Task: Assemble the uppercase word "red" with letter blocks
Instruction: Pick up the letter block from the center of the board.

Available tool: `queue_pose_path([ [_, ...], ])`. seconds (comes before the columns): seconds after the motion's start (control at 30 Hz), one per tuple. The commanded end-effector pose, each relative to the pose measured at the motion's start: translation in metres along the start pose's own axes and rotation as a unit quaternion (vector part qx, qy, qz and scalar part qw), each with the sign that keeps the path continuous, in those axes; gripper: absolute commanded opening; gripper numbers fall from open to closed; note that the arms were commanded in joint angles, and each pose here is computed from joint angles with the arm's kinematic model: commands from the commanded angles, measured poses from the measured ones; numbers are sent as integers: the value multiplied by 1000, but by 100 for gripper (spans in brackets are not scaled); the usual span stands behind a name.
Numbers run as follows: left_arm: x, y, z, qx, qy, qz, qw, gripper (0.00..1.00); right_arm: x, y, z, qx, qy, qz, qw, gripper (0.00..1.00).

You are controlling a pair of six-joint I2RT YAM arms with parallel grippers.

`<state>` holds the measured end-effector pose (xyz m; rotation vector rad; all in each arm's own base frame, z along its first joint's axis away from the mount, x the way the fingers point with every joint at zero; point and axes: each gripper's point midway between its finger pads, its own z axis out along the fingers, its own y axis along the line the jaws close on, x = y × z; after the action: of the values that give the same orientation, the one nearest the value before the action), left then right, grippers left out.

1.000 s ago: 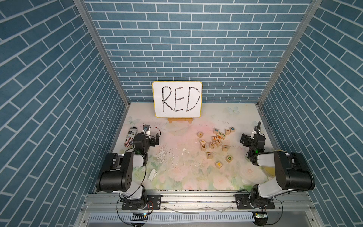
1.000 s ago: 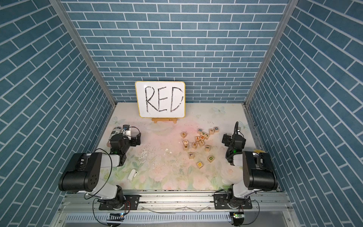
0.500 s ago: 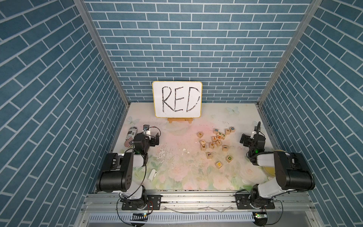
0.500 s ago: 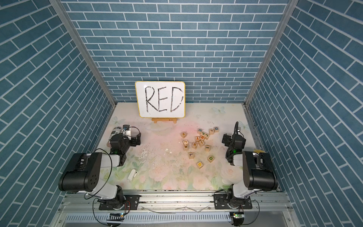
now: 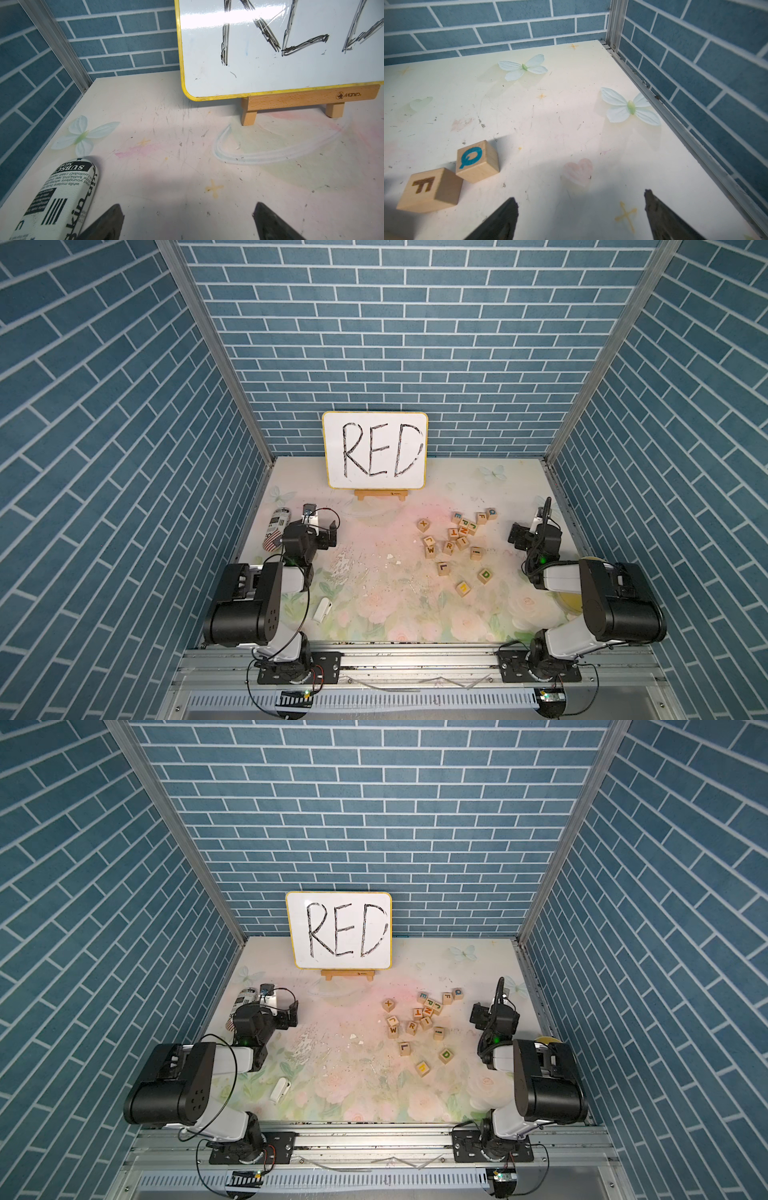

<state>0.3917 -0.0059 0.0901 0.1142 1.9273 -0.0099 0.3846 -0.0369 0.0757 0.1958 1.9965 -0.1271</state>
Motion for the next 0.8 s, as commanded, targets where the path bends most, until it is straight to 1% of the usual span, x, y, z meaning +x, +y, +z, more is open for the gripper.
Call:
queue_pose_path([
  [0.0, -10, -15, -3, 39, -14, 22, 999, 99, -19, 6, 1, -16, -7, -26, 999, 97],
  [0.07, -17, -22, -8, 58, -13, 31, 998, 99, -30, 8, -2, -18, 10, -31, 999, 98],
  [0.17, -35, -14, -16, 39, -9, 21, 999, 99, -48, 9, -10, -13, 25, -33, 999, 99],
  [0.27, -51, -11, -24, 34, -1, 19, 999, 99, -54, 11, -18, -3, 68, 8, 998, 99],
  [0.3, -56, -11, -25, 34, 11, 22, 999, 99, -55, 14, -21, -5, 87, 20, 996, 99],
  [0.37, -65, -10, -30, 39, 57, 23, 997, 99, -56, 25, -30, -9, 128, 35, 991, 99],
  [0.47, -86, -10, -46, 47, 101, 29, 993, 99, -68, 50, -52, -20, 126, 20, 992, 99],
  [0.5, -91, -10, -52, 47, 115, 34, 992, 99, -72, 56, -60, -28, 125, 34, 991, 99],
  [0.53, -104, -7, -60, 43, 122, 43, 991, 99, -77, 62, -70, -41, 131, 62, 989, 99],
  [0.6, -116, -1, -76, 33, 160, 55, 985, 99, -87, 70, -88, -65, 146, 117, 980, 99],
  [0.63, -122, -1, -85, 36, 183, 67, 980, 99, -91, 73, -98, -76, 154, 134, 976, 99],
  [0.7, -130, -2, -101, 49, 222, 78, 971, 99, -94, 84, -113, -116, 152, 154, 969, 99],
  [0.77, -140, 4, -111, 29, 237, 58, 969, 99, -92, 93, -125, -145, 139, 161, 966, 99],
])
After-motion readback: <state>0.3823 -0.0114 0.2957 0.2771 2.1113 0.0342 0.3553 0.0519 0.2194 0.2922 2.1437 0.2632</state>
